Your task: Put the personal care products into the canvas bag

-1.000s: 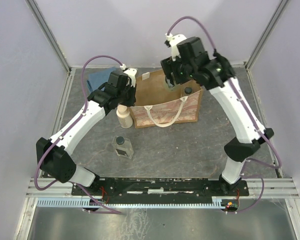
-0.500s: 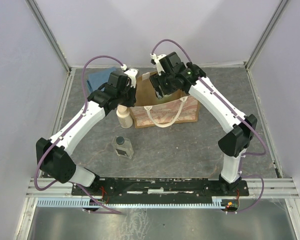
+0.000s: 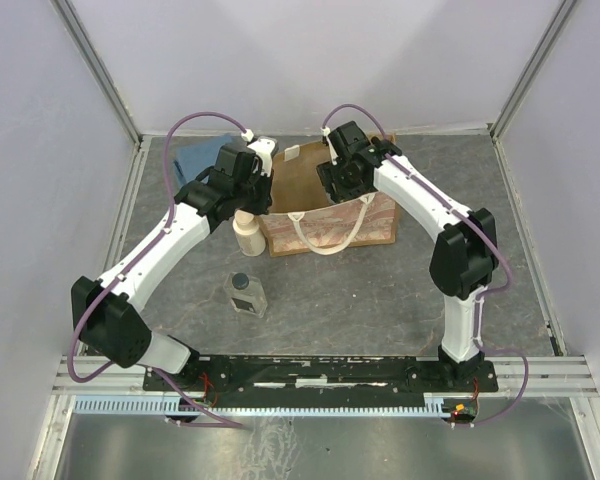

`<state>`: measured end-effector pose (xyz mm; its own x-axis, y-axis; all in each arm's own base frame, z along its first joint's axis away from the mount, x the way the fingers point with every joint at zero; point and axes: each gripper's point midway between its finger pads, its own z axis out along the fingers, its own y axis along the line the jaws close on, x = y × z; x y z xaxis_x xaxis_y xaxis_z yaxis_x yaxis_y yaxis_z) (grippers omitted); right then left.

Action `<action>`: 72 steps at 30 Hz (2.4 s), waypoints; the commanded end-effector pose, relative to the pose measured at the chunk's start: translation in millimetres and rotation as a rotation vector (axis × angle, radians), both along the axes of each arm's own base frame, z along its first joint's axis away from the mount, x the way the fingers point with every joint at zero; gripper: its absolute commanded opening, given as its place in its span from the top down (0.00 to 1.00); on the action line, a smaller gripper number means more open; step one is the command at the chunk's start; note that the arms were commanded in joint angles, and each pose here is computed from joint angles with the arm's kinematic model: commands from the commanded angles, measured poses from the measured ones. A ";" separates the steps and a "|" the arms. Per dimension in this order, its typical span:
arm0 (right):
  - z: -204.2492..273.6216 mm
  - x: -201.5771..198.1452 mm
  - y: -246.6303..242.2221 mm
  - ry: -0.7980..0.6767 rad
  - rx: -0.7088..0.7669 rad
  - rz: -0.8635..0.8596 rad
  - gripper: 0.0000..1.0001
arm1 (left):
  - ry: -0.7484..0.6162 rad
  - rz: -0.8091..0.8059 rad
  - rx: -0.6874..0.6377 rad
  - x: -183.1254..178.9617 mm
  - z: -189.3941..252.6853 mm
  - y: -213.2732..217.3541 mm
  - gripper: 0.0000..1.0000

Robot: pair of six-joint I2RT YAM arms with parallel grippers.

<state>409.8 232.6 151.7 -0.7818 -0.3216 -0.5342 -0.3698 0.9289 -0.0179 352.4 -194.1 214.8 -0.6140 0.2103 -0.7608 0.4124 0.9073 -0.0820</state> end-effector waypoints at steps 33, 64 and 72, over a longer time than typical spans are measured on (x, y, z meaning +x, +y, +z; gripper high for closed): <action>122.9 5.2 -12.0 -0.244 0.131 -0.056 0.04 | -0.027 -0.031 0.052 13.6 -5.5 -0.4 0.97; 122.4 -183.7 162.0 -0.575 0.512 0.691 0.00 | -0.044 0.002 0.036 51.5 6.1 16.5 0.97; 97.7 -224.6 200.8 -0.479 0.464 0.860 0.00 | -0.041 0.034 0.008 50.8 10.1 28.0 0.97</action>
